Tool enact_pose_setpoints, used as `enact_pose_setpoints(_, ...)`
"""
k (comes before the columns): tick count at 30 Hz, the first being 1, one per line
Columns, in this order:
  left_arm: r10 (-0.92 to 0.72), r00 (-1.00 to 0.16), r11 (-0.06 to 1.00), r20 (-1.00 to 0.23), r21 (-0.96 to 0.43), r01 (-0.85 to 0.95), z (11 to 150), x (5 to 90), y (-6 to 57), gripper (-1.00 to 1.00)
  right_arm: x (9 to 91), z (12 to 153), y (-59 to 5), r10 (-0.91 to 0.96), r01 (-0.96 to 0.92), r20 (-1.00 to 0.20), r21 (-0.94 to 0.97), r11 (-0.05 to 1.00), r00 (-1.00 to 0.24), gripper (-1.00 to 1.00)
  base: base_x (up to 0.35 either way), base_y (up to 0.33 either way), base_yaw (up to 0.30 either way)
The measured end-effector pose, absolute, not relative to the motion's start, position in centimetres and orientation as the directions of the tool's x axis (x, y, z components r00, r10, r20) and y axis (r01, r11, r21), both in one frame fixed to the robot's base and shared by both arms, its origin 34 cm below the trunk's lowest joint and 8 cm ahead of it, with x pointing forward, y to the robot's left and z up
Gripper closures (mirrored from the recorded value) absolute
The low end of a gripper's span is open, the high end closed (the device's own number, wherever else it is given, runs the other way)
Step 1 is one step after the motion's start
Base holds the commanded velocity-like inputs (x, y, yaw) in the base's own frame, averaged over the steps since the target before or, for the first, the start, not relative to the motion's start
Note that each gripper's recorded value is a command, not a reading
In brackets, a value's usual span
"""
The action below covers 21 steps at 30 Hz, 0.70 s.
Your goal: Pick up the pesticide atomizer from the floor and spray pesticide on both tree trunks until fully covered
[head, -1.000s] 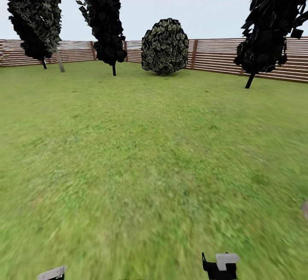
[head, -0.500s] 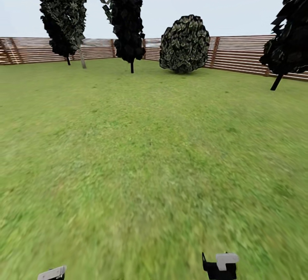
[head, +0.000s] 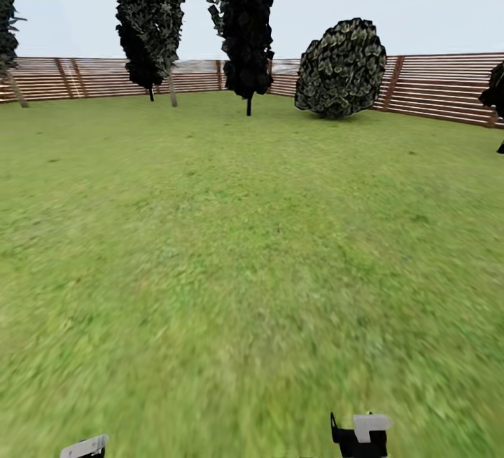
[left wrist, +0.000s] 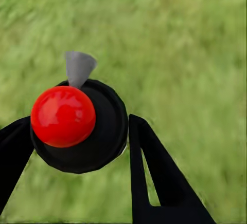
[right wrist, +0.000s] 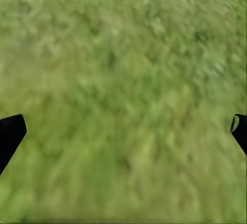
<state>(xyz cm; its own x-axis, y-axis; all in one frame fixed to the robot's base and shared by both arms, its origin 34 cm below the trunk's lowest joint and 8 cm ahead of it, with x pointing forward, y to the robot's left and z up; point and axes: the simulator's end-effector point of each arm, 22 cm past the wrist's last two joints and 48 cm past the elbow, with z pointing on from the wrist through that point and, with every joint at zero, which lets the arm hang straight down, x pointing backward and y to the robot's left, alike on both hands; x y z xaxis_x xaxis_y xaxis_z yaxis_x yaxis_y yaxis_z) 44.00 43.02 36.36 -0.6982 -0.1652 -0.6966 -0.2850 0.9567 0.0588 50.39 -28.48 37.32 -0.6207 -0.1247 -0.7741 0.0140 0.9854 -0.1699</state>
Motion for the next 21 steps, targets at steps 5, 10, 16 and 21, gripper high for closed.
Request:
enact_pose_setpoints(5,-0.166,-0.699,0.957,-0.696,0.059,-0.285,36.34,43.98,43.04,1.00,50.37,37.30,-28.49,-0.125,0.014,-0.774,-0.170,0.985,-0.621,-1.00,-0.100,0.296,0.128)
enact_pose_setpoints(10,-0.165,-0.697,0.957,-0.698,0.059,-0.285,36.42,44.05,43.06,1.00,50.44,37.38,-28.48,-0.125,0.014,-0.775,-0.170,0.985,-0.619,-1.00,-0.080,0.296,0.154)
enact_pose_setpoints(16,-0.166,-0.694,0.957,-0.701,0.057,-0.286,36.58,44.19,43.04,1.00,50.59,37.59,-28.48,-0.125,0.015,-0.778,-0.170,0.985,-0.615,-1.00,-0.006,0.300,0.224)
enact_pose_setpoints(21,-0.166,-0.691,0.957,-0.704,0.055,-0.286,36.73,44.33,43.04,1.00,50.73,37.77,-28.47,-0.125,0.016,-0.781,-0.170,0.985,-0.612,-1.00,0.000,0.303,0.231)
